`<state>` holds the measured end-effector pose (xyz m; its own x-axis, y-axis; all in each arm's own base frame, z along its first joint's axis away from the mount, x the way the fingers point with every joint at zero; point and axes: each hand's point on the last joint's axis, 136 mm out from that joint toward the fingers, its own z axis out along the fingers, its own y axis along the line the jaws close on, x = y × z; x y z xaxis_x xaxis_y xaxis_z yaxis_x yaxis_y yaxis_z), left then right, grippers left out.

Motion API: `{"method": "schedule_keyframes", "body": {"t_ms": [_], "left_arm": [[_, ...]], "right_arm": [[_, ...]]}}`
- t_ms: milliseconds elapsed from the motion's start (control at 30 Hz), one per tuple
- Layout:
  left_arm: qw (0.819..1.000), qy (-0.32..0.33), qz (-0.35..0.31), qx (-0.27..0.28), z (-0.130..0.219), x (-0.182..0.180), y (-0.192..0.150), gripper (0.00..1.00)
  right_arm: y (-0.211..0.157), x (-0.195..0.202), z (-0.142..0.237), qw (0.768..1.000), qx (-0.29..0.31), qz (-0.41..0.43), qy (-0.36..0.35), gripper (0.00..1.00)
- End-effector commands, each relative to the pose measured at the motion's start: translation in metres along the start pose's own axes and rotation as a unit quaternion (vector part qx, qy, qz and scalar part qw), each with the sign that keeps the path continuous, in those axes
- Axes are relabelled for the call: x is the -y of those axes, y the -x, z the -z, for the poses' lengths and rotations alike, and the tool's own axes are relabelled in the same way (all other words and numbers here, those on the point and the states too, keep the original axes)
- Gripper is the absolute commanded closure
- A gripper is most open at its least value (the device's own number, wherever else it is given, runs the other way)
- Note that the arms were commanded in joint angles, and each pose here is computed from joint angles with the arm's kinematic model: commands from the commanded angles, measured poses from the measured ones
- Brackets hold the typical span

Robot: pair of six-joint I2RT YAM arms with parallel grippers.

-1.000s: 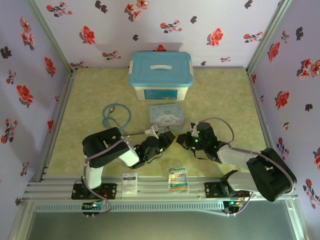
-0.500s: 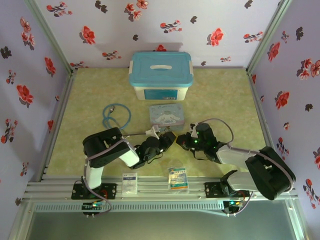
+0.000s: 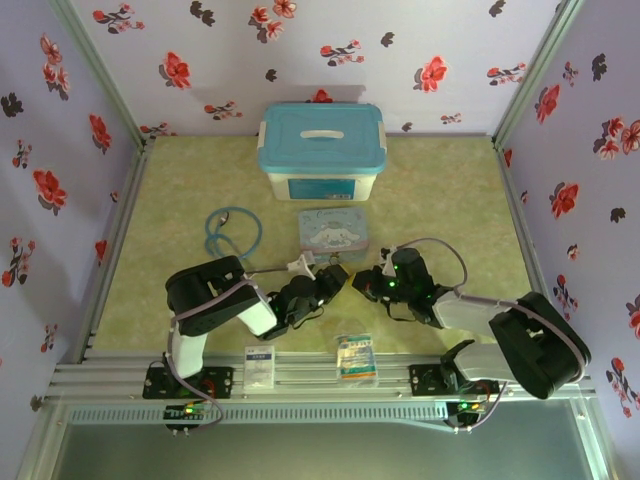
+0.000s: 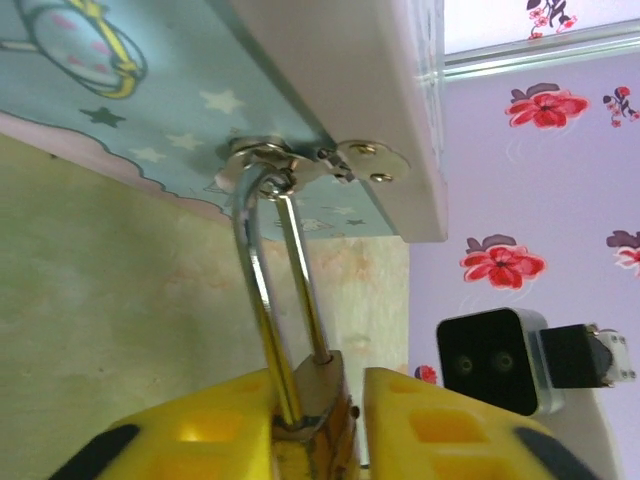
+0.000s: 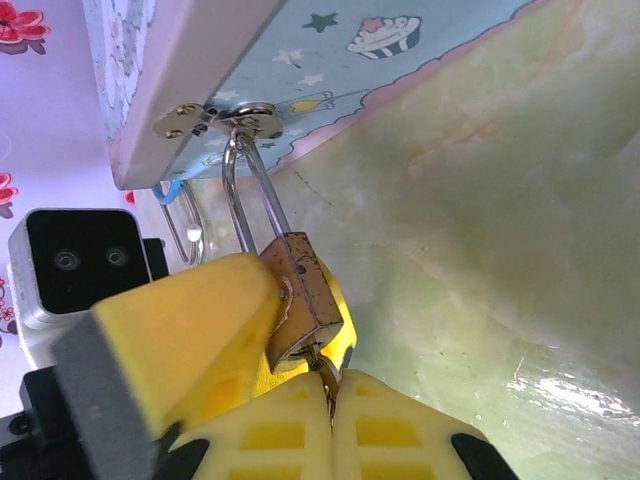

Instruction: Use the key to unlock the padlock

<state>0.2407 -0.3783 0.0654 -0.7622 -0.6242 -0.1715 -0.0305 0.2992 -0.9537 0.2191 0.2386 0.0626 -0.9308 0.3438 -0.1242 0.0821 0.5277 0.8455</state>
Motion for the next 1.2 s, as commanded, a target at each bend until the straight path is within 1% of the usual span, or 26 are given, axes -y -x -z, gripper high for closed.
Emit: {"method": "schedule_keyframes", "body": {"t_ms": [0, 33, 100, 167, 267, 300, 433, 567, 600, 633, 667, 700, 733, 767, 800, 833, 867, 967, 1067, 1167], "left_arm": [[0.999, -0.030, 0.000, 0.012, -0.002, 0.019, 0.005, 0.83], [0.999, -0.030, 0.001, 0.010, -0.002, 0.019, 0.004, 0.87], [1.000, -0.030, 0.003, 0.007, -0.002, 0.018, 0.003, 0.94], [0.999, -0.032, 0.005, 0.007, 0.000, 0.020, 0.003, 0.96], [0.999, -0.038, 0.008, 0.005, 0.001, 0.024, 0.003, 0.98], [0.999, -0.041, 0.010, 0.003, 0.001, 0.027, 0.002, 0.98], [0.999, -0.049, 0.014, -0.004, 0.001, 0.034, -0.001, 1.00], [0.998, -0.053, 0.018, -0.008, 0.001, 0.037, -0.004, 1.00], [0.998, -0.053, 0.020, -0.009, 0.002, 0.036, -0.004, 1.00], [0.998, -0.055, 0.020, -0.009, 0.002, 0.037, -0.004, 1.00], [0.998, -0.054, 0.020, -0.008, 0.002, 0.037, -0.004, 1.00], [0.998, -0.055, 0.020, -0.009, 0.003, 0.037, -0.004, 1.00], [0.998, -0.055, 0.020, -0.009, 0.003, 0.037, -0.004, 1.00], [0.998, -0.056, 0.021, -0.009, 0.003, 0.038, -0.004, 1.00], [0.998, -0.055, 0.023, -0.009, 0.003, 0.037, -0.004, 1.00], [0.998, -0.056, 0.023, -0.010, 0.003, 0.038, -0.004, 1.00], [0.998, -0.056, 0.023, -0.010, 0.003, 0.038, -0.005, 1.00], [0.998, -0.059, 0.017, -0.010, 0.003, 0.041, -0.005, 1.00], [0.998, -0.060, 0.022, -0.013, 0.003, 0.041, -0.005, 1.00], [0.998, -0.059, 0.024, -0.015, 0.003, 0.041, -0.007, 1.00]], "right_arm": [[0.003, -0.008, 0.002, 1.000, 0.011, 0.012, 0.016, 1.00], [0.003, -0.008, 0.002, 1.000, 0.012, 0.011, 0.016, 1.00], [0.004, -0.009, 0.002, 1.000, 0.015, 0.005, 0.018, 1.00], [0.008, -0.016, 0.003, 0.999, 0.024, -0.003, 0.038, 1.00], [0.016, -0.029, 0.006, 0.995, 0.030, -0.037, 0.091, 1.00], [0.018, -0.032, 0.006, 0.994, 0.029, -0.041, 0.099, 1.00], [0.021, -0.021, 0.005, 0.996, 0.036, -0.055, 0.061, 1.00], [0.025, -0.027, 0.009, 0.994, 0.044, -0.064, 0.074, 1.00], [0.023, -0.026, 0.009, 0.996, 0.042, -0.055, 0.057, 1.00], [0.023, -0.022, 0.011, 0.998, 0.048, -0.039, 0.026, 1.00], [0.020, -0.011, 0.017, 0.998, 0.059, -0.007, -0.037, 1.00], [0.021, -0.011, 0.026, 0.993, 0.078, 0.031, -0.079, 1.00], [0.022, -0.013, 0.032, 0.991, 0.090, 0.043, -0.090, 1.00], [0.023, -0.020, 0.035, 0.993, 0.093, 0.036, -0.066, 1.00], [0.025, -0.027, 0.037, 0.995, 0.092, 0.013, -0.028, 1.00], [0.029, -0.028, 0.038, 0.996, 0.092, -0.010, -0.006, 1.00], [0.030, -0.025, 0.038, 0.996, 0.088, -0.025, -0.002, 1.00], [0.026, -0.015, 0.035, 0.997, 0.070, -0.018, -0.031, 1.00], [0.026, -0.017, 0.033, 0.997, 0.069, -0.022, -0.016, 0.92], [0.027, -0.021, 0.033, 0.997, 0.067, -0.018, -0.014, 0.92]]}}
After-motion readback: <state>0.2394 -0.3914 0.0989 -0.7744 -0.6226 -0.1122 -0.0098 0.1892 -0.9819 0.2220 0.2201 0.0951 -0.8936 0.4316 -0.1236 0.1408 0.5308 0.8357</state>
